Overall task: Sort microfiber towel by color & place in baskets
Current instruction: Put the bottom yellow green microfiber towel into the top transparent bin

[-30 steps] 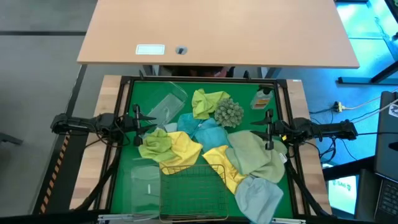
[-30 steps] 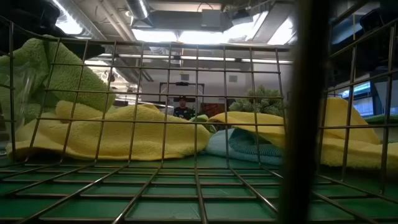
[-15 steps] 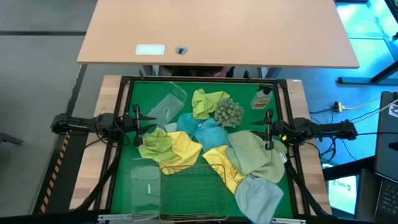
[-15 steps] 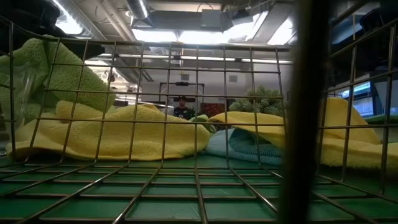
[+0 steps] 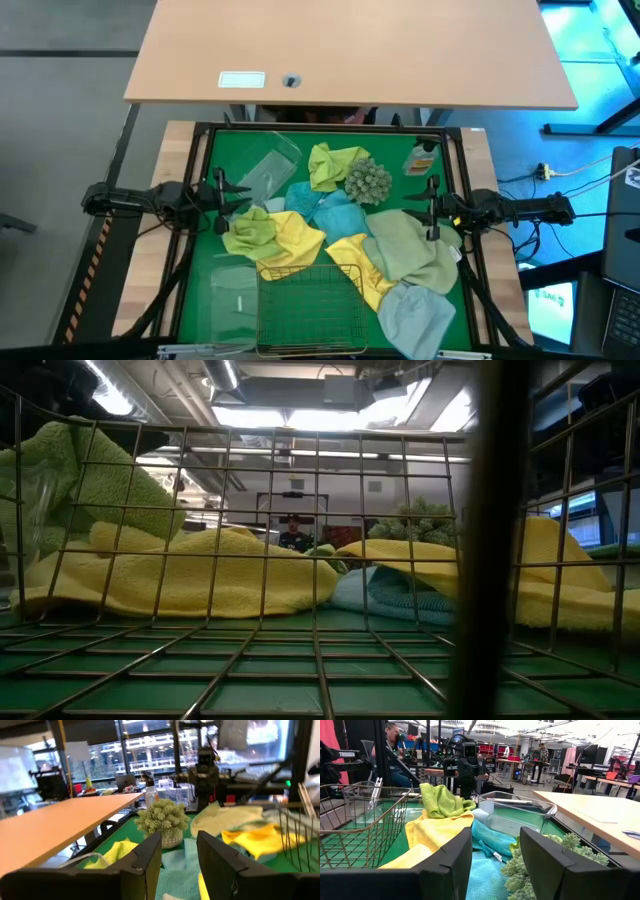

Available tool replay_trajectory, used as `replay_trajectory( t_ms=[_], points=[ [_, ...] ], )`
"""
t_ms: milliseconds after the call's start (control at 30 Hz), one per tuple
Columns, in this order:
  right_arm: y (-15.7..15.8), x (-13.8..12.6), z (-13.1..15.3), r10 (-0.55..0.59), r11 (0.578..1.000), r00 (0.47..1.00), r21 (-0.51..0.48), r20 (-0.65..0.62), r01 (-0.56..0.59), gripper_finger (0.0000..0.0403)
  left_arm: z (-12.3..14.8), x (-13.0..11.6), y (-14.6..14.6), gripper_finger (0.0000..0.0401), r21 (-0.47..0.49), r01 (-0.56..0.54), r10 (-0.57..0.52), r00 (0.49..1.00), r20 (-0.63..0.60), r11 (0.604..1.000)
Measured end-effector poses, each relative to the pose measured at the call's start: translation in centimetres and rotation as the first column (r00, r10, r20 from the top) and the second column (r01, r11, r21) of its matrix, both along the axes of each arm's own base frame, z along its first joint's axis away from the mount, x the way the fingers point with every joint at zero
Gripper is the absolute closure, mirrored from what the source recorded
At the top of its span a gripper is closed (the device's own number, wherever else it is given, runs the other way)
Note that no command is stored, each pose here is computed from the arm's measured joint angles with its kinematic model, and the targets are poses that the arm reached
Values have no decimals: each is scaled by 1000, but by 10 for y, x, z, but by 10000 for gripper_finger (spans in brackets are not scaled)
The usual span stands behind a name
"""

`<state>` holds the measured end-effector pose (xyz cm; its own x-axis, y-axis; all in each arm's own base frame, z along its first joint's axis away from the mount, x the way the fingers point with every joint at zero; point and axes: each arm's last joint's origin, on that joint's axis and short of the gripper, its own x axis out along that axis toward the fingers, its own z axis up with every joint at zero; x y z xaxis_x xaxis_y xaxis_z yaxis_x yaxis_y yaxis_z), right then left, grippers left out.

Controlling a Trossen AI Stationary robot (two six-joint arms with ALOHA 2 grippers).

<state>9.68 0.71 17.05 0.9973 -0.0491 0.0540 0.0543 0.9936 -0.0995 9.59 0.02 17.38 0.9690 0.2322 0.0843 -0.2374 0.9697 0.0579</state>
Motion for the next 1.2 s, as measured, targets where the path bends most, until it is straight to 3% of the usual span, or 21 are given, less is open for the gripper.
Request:
replay_trajectory(
  t_ms=[200, 400, 600, 833, 1000, 1200],
  points=[
    [0, 0, 0, 0, 1000, 1000, 0, 1, 0, 236, 12, -2, 0, 282, -41, 11, -6, 991, 130, 999],
    [0, 0, 0, 0, 1000, 1000, 0, 2, 0, 236, 25, 0, -1, 282, -35, 46, -42, 991, 126, 998],
    [0, 0, 0, 1, 1000, 1000, 0, 2, -1, 236, 46, 6, -3, 282, -42, 99, -100, 994, -36, 994],
    [0, 0, 0, 1, 1000, 1000, 0, 2, -1, 236, 75, 8, -7, 282, -195, 177, -224, 940, -257, 965],
    [0, 0, 0, 1, 1000, 1000, 1, 2, -1, 236, 85, 15, -10, 282, -308, 211, -305, 904, -301, 928],
    [0, 0, 0, 1, 1000, 1000, 1, 2, -1, 236, 77, 31, -16, 282, -415, 251, -409, 841, -354, 875]
  ],
)
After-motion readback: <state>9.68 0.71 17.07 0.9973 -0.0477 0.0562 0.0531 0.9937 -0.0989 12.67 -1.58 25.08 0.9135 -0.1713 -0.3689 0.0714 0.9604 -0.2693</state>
